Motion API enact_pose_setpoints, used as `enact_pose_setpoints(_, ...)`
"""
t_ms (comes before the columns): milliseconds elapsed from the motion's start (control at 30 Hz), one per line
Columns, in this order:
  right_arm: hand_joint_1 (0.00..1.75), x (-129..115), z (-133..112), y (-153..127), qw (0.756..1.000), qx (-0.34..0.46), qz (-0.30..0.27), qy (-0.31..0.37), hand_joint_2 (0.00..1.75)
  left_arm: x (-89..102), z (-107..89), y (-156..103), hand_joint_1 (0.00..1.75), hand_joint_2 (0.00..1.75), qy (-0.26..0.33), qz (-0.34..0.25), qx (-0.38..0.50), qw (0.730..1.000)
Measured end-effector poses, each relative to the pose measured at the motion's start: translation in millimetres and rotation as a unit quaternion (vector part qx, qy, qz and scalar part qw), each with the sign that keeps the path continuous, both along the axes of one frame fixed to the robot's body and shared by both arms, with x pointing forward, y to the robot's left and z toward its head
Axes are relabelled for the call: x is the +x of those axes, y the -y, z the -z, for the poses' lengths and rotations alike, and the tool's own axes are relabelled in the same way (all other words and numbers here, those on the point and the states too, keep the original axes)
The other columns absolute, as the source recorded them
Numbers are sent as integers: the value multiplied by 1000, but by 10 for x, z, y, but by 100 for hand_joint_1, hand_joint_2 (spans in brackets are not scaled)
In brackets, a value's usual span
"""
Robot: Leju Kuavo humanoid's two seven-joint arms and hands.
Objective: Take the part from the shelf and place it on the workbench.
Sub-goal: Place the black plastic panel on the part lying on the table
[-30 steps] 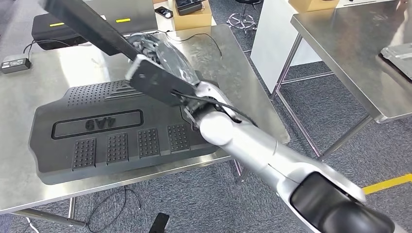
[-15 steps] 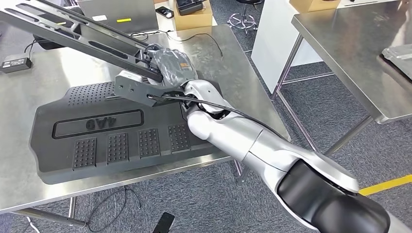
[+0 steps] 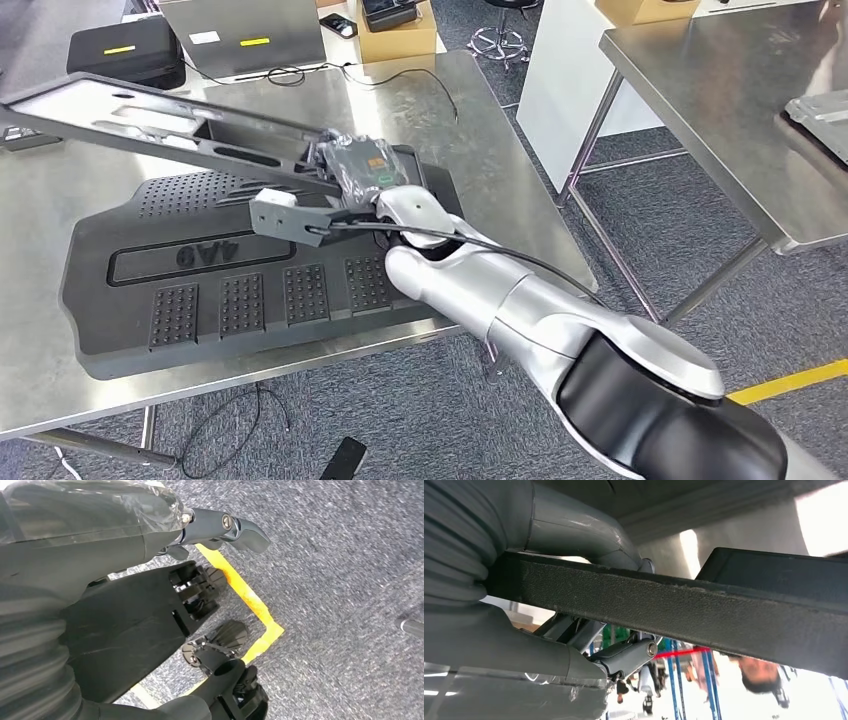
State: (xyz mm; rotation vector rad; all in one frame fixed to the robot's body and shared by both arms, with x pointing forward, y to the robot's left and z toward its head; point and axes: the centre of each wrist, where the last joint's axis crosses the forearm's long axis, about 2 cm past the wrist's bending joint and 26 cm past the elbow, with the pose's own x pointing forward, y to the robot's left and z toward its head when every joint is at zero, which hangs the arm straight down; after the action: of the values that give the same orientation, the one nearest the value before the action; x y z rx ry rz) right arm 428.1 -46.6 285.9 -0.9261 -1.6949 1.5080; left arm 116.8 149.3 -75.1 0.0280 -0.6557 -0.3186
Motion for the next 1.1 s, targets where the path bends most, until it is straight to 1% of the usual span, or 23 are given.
enact_pose_setpoints(167, 175, -75, 336, 9, 998, -63, -10, -28, 175, 7, -9, 27, 0, 175, 7, 10, -4, 1000)
enact_pose_setpoints(300, 175, -240, 672, -53, 992, -110, -38, -48, 175, 7, -16, 50, 0, 175, 18, 16, -7, 1000)
enact_pose_setpoints(400, 175, -349, 857, -94, 989, -126, -55, -61, 175, 7, -20, 63, 0, 175, 22, 20, -9, 1000)
enact_pose_setpoints(533, 0, -399, 929, -122, 987, -134, -68, -64, 0, 8, -23, 70, 0, 175, 27, 25, -8, 999)
enact_pose_setpoints(667, 0, -456, 992, -158, 985, -135, -78, -70, 0, 10, -23, 67, 0, 0, 33, 25, -1, 999)
enact_pose_setpoints(1100, 0, -508, 989, -233, 990, -106, -73, -59, 0, 22, -24, 58, 0, 0, 40, 27, -4, 999)
